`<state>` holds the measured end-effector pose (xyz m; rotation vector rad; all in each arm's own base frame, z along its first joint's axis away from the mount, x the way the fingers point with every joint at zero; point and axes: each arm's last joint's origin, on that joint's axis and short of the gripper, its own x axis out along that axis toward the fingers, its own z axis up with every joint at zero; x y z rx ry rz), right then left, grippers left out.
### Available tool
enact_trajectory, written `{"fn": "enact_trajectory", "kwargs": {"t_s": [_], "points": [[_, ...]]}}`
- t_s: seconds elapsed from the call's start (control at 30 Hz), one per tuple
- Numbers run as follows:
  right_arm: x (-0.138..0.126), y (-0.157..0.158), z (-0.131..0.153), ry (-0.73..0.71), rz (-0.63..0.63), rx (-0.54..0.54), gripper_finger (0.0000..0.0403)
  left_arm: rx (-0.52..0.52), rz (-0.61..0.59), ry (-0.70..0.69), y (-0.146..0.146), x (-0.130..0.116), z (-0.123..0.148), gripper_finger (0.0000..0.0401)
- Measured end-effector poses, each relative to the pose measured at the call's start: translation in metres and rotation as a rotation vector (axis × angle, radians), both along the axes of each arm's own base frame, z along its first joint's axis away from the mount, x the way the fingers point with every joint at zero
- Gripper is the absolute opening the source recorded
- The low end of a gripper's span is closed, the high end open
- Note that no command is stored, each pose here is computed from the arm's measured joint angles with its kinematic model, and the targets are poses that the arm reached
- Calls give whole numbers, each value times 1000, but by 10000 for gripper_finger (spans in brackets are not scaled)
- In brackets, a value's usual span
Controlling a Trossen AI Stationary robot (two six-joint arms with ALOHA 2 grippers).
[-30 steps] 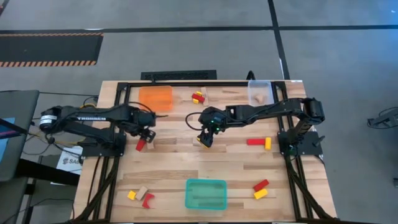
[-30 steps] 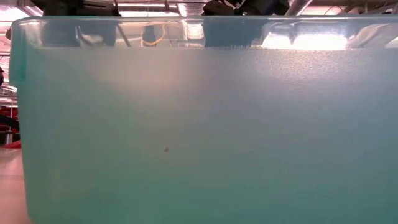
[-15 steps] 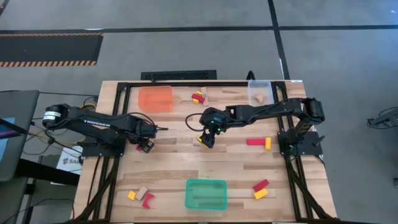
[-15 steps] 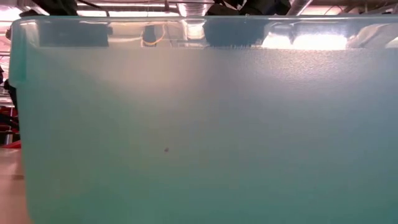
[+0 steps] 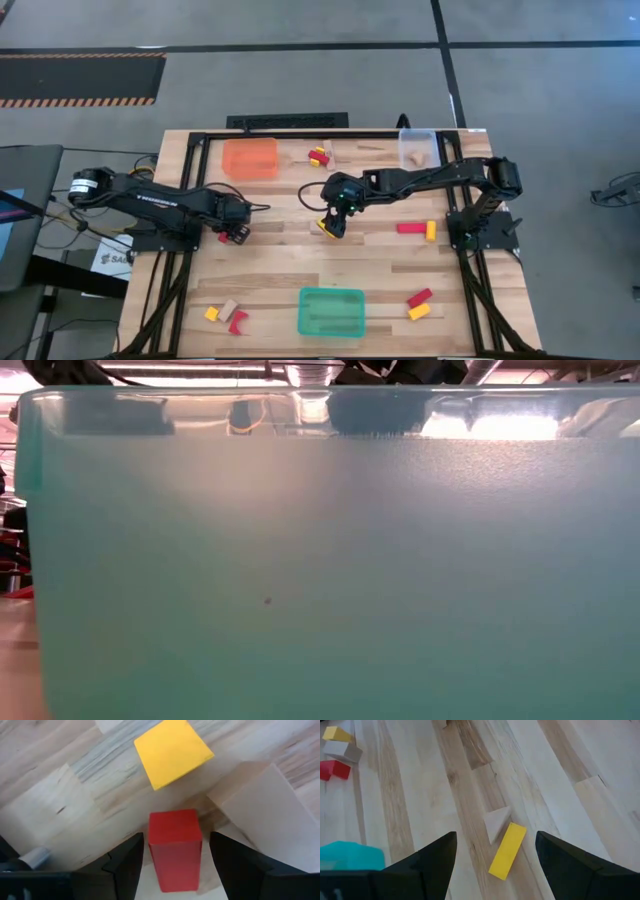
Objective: Sort & place blocks by color
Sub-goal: Put the red block into the orange bin
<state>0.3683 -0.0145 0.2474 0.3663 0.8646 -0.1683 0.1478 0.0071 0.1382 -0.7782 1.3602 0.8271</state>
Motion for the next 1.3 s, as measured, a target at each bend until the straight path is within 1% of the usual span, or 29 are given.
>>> {"fn": "enact_trajectory", "kwargs": {"t_s": [0.1, 0.17, 0.23, 0.37, 0.47, 0.53, 0.6, 0.67, 0.83, 0.93, 1.03, 1.17, 1.3], "points": [[0, 0, 0, 0, 0, 0, 295, 1, 3, -10, 0, -1, -3, 211], [0, 0, 0, 0, 0, 0, 295, 0, 7, -12, 0, -1, -4, 197], [0, 0, 0, 0, 0, 0, 295, -2, 7, -17, 0, -1, -3, 172], [0, 0, 0, 0, 0, 0, 295, -5, 8, -17, 0, -1, -3, 104], [0, 0, 0, 4, 0, 1, 295, -12, 3, -21, 0, 1, 0, 101], [-2, 0, 1, 8, -13, 12, 295, -35, 2, -35, -1, 5, 6, 101], [-5, 0, 5, 7, -26, 22, 295, -63, -4, -101, -1, 15, 20, 101], [-8, 1, 10, -2, -24, 20, 295, -59, -20, -140, -1, 21, 36, 101], [-13, 0, 23, -45, -45, -4, 295, 62, -34, -268, 8, 41, 77, 101], [-14, 0, 26, -60, -47, -5, 295, 131, -30, -367, 22, 52, 98, 101], [-15, 0, 25, -47, -47, -5, 295, 202, -14, -453, 42, 58, 114, 101], [-14, 3, 25, -49, -40, -4, 295, 282, 31, -508, 76, 56, 123, 101], [-14, 3, 25, -50, -40, -4, 295, 341, 97, -528, 114, 42, 126, 101]]}}
